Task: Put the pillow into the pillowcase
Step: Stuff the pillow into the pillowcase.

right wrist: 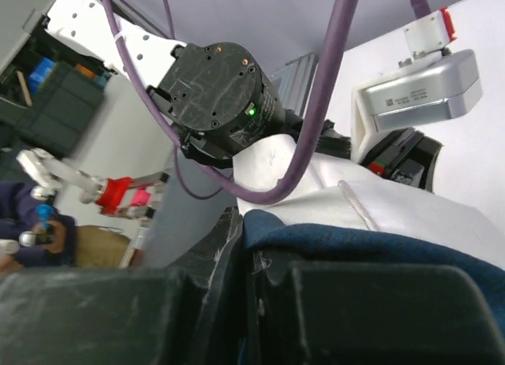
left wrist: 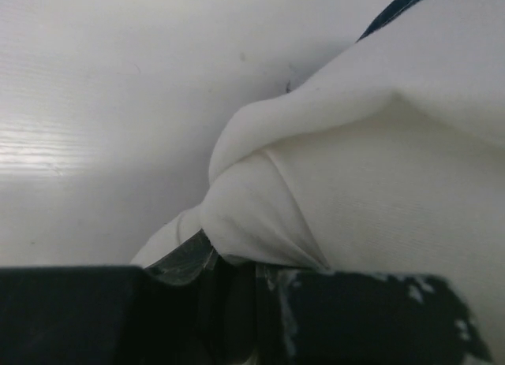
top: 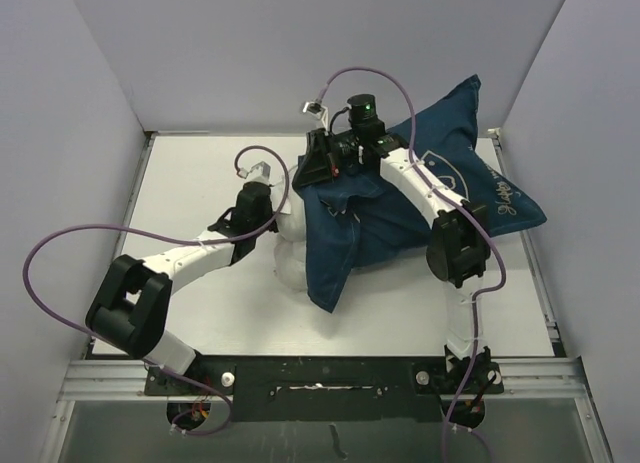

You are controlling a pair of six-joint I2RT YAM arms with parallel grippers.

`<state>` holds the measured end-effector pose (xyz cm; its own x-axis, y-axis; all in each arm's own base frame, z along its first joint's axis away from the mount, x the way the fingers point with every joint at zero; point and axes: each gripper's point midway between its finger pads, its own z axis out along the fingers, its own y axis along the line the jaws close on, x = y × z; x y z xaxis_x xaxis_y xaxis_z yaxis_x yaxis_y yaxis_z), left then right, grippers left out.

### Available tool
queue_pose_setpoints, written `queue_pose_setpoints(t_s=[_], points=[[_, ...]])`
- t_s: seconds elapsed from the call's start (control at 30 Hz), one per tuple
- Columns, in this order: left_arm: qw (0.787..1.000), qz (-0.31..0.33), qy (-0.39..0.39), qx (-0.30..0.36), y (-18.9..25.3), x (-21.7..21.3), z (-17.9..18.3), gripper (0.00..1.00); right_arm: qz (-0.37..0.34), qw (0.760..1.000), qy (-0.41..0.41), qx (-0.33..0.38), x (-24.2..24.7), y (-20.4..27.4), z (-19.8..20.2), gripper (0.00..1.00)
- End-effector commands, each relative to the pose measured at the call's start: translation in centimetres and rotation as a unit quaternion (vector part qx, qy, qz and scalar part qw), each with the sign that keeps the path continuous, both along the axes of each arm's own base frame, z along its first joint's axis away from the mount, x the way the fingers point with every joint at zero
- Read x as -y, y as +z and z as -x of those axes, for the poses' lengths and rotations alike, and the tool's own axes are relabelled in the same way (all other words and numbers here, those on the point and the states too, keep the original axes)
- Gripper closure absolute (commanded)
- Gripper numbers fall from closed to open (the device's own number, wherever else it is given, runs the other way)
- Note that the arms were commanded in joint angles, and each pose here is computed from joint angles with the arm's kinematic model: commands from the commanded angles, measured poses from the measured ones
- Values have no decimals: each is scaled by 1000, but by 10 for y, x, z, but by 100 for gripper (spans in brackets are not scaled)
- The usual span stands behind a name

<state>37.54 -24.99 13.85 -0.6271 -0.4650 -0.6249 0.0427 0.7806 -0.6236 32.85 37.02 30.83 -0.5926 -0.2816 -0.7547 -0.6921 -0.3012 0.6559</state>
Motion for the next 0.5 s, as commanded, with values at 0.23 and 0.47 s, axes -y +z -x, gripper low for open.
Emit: queue_pose_setpoints(t_s=[0.23, 0.47], points=[[958, 276, -68, 44, 72, 67, -5, 100, 34, 994, 25, 104, -48, -7, 61, 100], [916, 395, -5, 74, 99, 41, 1, 100, 40, 997, -64, 25, 4, -26, -28, 100]])
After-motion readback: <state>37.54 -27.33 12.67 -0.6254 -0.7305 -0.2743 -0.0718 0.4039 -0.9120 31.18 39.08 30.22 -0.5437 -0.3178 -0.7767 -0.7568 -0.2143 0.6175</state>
